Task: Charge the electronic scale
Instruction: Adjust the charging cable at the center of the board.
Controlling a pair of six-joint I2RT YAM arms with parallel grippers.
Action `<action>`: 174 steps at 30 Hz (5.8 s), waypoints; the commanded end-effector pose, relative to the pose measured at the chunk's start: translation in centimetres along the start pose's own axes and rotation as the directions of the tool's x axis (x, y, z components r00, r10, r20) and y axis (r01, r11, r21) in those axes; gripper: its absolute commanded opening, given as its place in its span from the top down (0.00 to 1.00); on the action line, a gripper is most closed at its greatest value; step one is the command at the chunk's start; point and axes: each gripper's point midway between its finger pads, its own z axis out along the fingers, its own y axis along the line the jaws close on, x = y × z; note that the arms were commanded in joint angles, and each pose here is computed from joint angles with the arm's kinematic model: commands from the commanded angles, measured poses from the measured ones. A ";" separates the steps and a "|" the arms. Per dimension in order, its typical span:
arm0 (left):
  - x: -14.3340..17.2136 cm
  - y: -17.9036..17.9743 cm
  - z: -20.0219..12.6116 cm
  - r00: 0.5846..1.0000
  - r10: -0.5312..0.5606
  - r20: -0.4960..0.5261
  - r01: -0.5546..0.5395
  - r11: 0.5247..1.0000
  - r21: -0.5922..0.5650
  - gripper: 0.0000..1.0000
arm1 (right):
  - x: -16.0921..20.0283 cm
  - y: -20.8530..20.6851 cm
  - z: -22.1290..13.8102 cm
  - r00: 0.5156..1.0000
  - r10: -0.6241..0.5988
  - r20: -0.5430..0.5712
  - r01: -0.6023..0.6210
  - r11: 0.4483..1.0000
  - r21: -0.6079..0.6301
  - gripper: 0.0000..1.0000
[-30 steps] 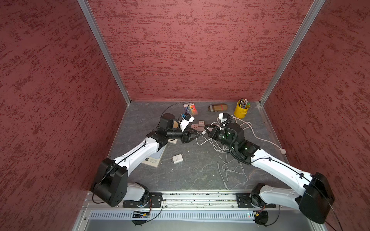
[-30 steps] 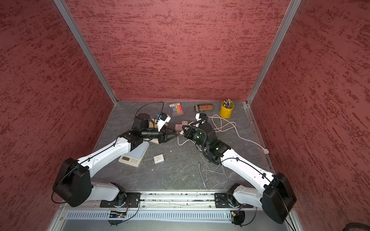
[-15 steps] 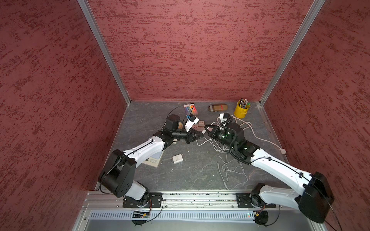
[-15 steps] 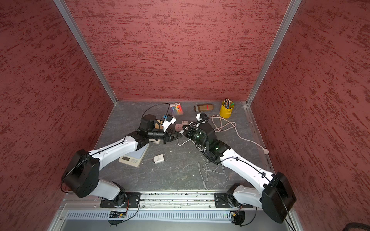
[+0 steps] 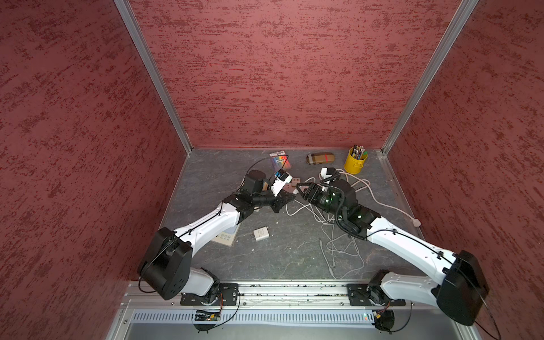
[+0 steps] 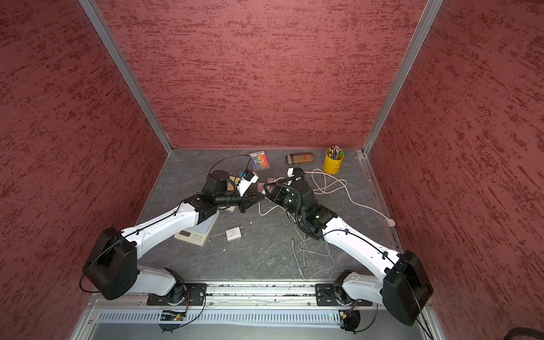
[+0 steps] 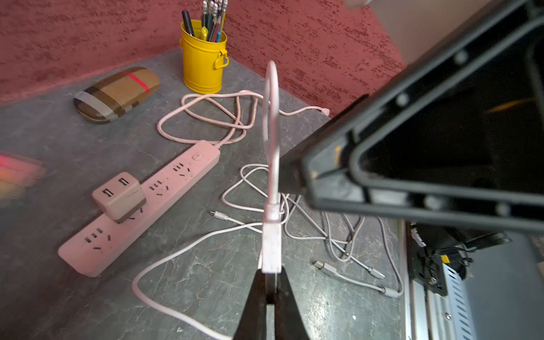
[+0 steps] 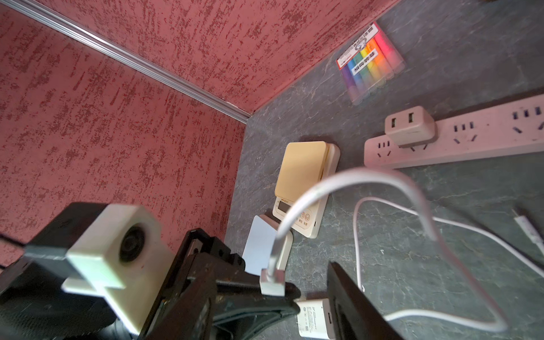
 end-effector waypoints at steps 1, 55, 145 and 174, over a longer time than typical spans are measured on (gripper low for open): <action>-0.8 0.7 -0.4 0.984 0.171 -0.044 -0.176 0.974 -0.143 1.00 | 0.1 1.2 0.4 0.999 0.024 -0.032 -0.025 0.999 -0.031 0.45; -1.9 -0.6 -3.0 0.995 0.022 0.099 -0.037 0.988 0.148 0.66 | 0.4 2.5 0.9 0.982 -0.109 -0.151 0.096 0.991 -0.094 1.00; -3.8 -0.2 -2.8 0.980 0.036 0.196 -0.061 0.990 0.125 0.65 | 1.7 3.6 1.9 0.964 -0.103 -0.244 0.053 0.977 -0.204 1.00; -1.1 -0.1 -1.3 0.994 0.077 0.078 -0.083 0.994 0.067 0.93 | 0.0 2.5 1.4 0.980 -0.065 -0.188 0.052 0.996 -0.072 0.52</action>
